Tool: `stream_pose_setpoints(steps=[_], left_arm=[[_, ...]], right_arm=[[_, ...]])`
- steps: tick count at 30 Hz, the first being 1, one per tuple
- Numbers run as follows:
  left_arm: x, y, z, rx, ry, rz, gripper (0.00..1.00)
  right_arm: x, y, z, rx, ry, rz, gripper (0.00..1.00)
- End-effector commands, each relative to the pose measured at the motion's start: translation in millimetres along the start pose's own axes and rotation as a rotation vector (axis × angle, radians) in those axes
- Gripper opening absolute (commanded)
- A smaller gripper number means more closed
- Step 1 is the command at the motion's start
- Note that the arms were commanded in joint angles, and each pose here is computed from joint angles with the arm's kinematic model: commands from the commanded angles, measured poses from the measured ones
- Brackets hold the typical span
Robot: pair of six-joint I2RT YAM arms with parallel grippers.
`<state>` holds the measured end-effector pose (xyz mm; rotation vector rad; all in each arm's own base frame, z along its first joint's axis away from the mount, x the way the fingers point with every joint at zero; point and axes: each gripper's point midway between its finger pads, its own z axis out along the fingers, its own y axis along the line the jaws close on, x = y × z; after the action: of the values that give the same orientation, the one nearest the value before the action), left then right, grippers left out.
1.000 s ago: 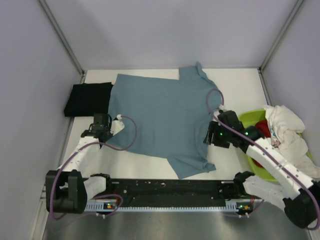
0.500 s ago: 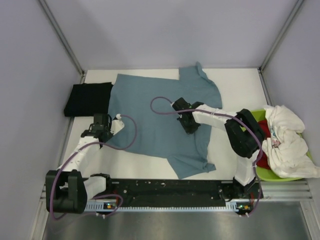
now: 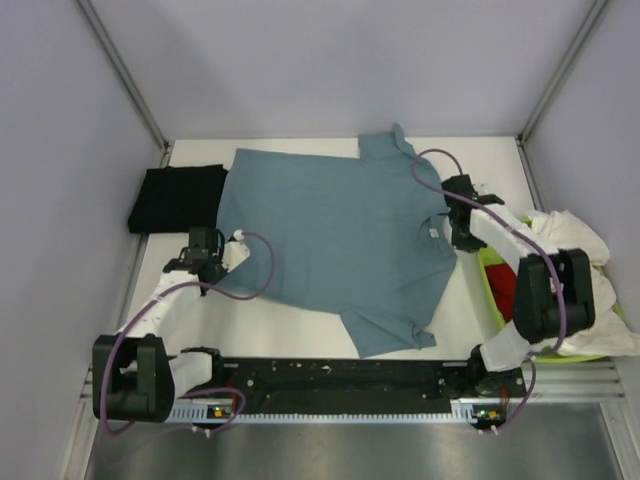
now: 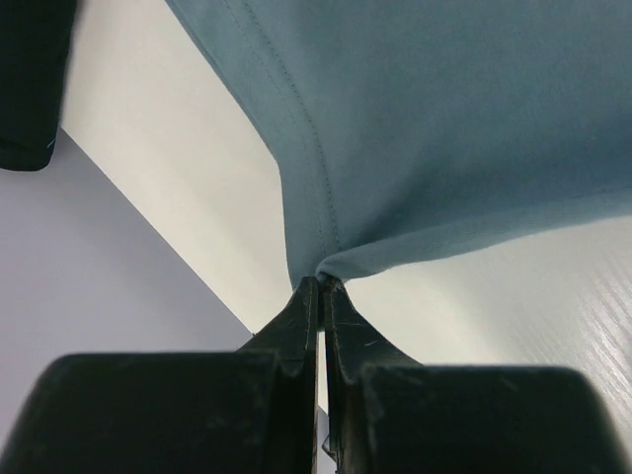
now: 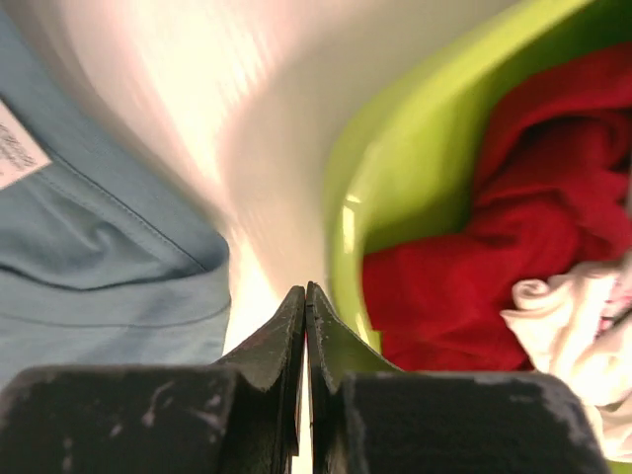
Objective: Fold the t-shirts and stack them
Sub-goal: Flatten out the tshirt, then grap the side of the flattened tshirt closest away from the robot with both arms
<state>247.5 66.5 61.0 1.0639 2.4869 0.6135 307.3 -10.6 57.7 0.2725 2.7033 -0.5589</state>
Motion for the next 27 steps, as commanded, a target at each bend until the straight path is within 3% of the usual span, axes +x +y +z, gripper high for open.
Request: stream_pose_setpoints(steps=[1, 3, 6, 10, 12, 14, 16, 21, 23, 27], left_arm=[[-6, 3, -8, 0.006, -0.038, -0.021, 0.0], [-6, 0, -7, 0.014, -0.041, -0.024, 0.0], [-7, 1, -8, 0.01, -0.045, -0.04, 0.0], [-10, 1, -11, 0.014, -0.058, -0.055, 0.0], [-10, 1, -12, 0.018, -0.063, -0.063, 0.0], [-11, 0, -12, 0.018, -0.068, -0.068, 0.0], [-11, 0, -12, 0.017, -0.067, -0.07, 0.0], [-12, 0, -14, 0.02, -0.074, -0.076, 0.0], [-11, -2, -14, 0.03, -0.076, -0.081, 0.0], [-8, -8, -14, 0.038, -0.073, -0.078, 0.0]], right_arm=[[-53, -16, -67, -0.094, -0.257, 0.076, 0.0], [-67, 11, -106, -0.288, -0.373, -0.073, 0.03], [-57, 79, -173, -0.597, -0.584, -0.442, 0.25], [39, 153, -238, -0.9, -0.824, -1.247, 0.37], [97, 161, -254, -1.117, -0.87, -1.531, 0.48], [131, 162, -260, -1.279, -0.867, -1.607, 0.56], [158, 160, -244, -1.273, -0.76, -1.653, 0.6], [249, 139, -188, -1.253, -0.516, -1.973, 0.62], [264, 138, -172, -1.221, -0.464, -2.03, 0.61], [244, 154, -146, -1.032, -0.511, -2.022, 0.59]])
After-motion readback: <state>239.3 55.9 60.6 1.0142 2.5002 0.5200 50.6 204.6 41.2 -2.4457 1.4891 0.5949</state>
